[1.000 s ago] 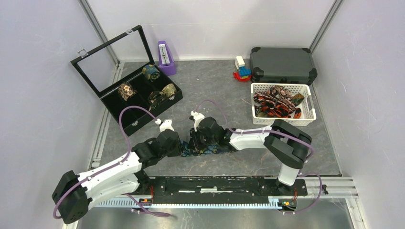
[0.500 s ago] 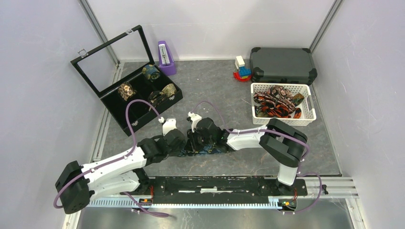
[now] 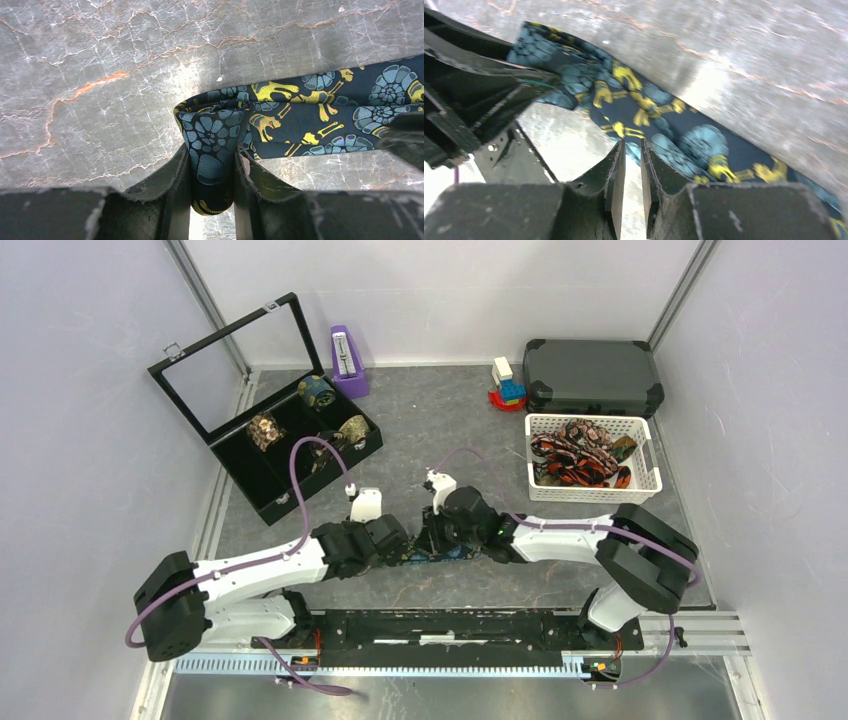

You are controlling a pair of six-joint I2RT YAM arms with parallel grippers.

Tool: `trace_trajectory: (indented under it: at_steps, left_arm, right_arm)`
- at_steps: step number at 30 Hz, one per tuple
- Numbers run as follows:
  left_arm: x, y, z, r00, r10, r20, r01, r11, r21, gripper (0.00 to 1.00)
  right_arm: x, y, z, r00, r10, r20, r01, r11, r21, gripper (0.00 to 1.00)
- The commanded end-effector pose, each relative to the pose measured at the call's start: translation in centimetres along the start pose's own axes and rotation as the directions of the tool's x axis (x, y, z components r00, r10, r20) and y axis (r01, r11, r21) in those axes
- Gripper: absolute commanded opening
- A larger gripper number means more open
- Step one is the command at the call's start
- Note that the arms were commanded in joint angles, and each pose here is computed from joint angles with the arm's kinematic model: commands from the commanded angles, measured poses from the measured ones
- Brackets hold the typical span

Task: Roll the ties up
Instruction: Roll the tie at the center of the board.

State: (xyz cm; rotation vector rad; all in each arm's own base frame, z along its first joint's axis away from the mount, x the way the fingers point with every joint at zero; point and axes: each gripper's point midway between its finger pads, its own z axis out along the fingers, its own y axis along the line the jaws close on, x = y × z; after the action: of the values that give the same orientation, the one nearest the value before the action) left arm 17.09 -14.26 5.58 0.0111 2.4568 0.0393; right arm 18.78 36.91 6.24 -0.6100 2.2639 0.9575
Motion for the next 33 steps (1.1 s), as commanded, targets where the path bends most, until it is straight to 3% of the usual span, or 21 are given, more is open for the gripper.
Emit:
trace_trajectory:
  at_steps: [1, 11, 33]
  left_arm:
    - [-0.8, 1.1, -0.4, 1.0, 0.009, 0.028, -0.006, 0.994, -0.113, 0.04]
    - [-0.9, 0.8, -0.3, 0.995, 0.096, 0.008, -0.092, 0.973, -0.209, 0.04]
    - [0.3, -3.8, 2.1, 0.953, 0.285, -0.101, -0.302, 0.891, -0.34, 0.04]
  right_arm:
    - [-0.4, -3.2, -1.9, 0.999, -0.001, 0.042, -0.003, 0.996, 0.089, 0.24]
    - [-0.3, -8.2, -5.1, 0.994, 0.038, 0.098, -0.057, 0.979, 0.196, 0.25]
    - [-0.1, -11.9, -9.2, 0.984, 0.05, 0.169, -0.102, 0.943, 0.316, 0.25]
